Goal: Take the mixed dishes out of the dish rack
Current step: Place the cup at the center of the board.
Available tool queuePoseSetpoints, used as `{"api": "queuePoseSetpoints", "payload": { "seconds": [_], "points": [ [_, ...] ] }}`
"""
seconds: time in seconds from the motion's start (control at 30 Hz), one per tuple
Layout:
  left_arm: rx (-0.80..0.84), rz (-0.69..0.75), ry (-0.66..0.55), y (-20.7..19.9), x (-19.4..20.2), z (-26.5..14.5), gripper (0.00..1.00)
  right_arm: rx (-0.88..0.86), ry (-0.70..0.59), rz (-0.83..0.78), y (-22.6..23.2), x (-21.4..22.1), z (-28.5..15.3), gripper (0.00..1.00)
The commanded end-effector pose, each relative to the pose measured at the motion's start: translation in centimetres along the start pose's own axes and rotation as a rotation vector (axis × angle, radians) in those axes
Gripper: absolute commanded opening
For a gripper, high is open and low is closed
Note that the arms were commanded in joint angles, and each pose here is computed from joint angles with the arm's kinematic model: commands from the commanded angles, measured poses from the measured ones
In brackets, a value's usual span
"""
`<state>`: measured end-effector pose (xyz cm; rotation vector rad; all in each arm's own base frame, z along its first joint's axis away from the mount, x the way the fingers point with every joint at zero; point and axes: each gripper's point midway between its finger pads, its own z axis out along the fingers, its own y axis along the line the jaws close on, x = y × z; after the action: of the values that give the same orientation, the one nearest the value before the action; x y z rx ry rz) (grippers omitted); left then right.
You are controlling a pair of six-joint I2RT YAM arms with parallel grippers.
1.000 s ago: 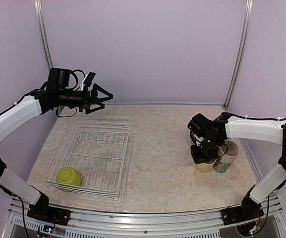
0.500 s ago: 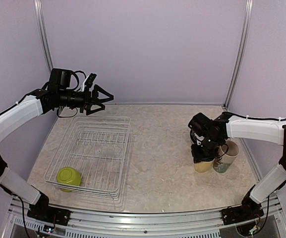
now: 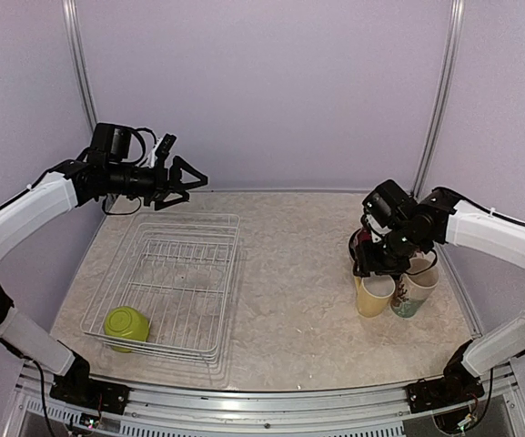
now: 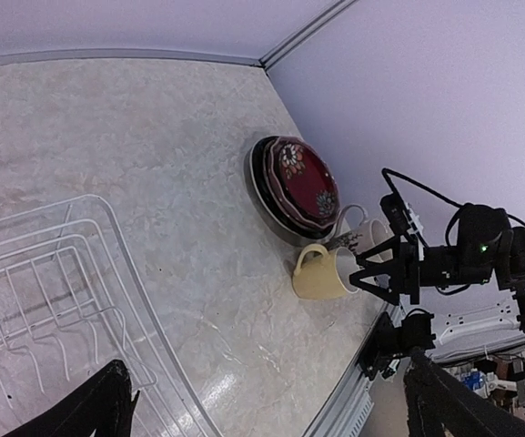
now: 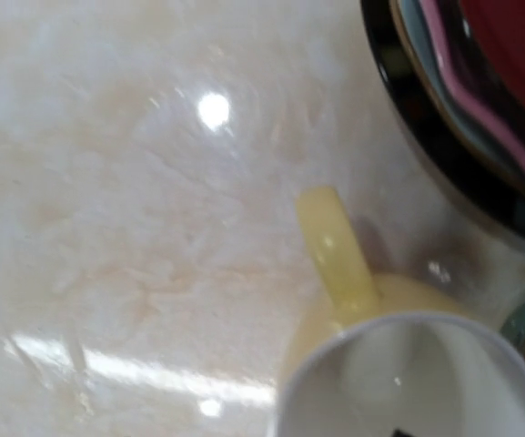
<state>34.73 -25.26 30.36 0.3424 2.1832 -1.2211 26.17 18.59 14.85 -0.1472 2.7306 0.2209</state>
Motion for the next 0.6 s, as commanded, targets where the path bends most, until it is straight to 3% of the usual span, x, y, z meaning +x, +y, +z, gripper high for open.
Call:
{"api": "queuePoseSetpoints", "payload": {
  "seconds": [0.0,0.23,0.57],
  "points": [
    [-0.175,-0.021,0.002,1.9,0.6,0.0,0.99,-0.083,-0.107,-0.026,1.6,-1.7,-0.8,0.58],
    [-0.527,-0.333,0.1,8.0,6.1,-3.6,0.99,-0.162,-0.212,-0.038,3.0,-3.3,-1.2,0.63],
    [-0.73,-0.445,0.274,8.5,14.6,-8.9,0.99,-0.165,-0.2,-0.09,3.8,-3.7,0.8,0.65]
  ]
}}
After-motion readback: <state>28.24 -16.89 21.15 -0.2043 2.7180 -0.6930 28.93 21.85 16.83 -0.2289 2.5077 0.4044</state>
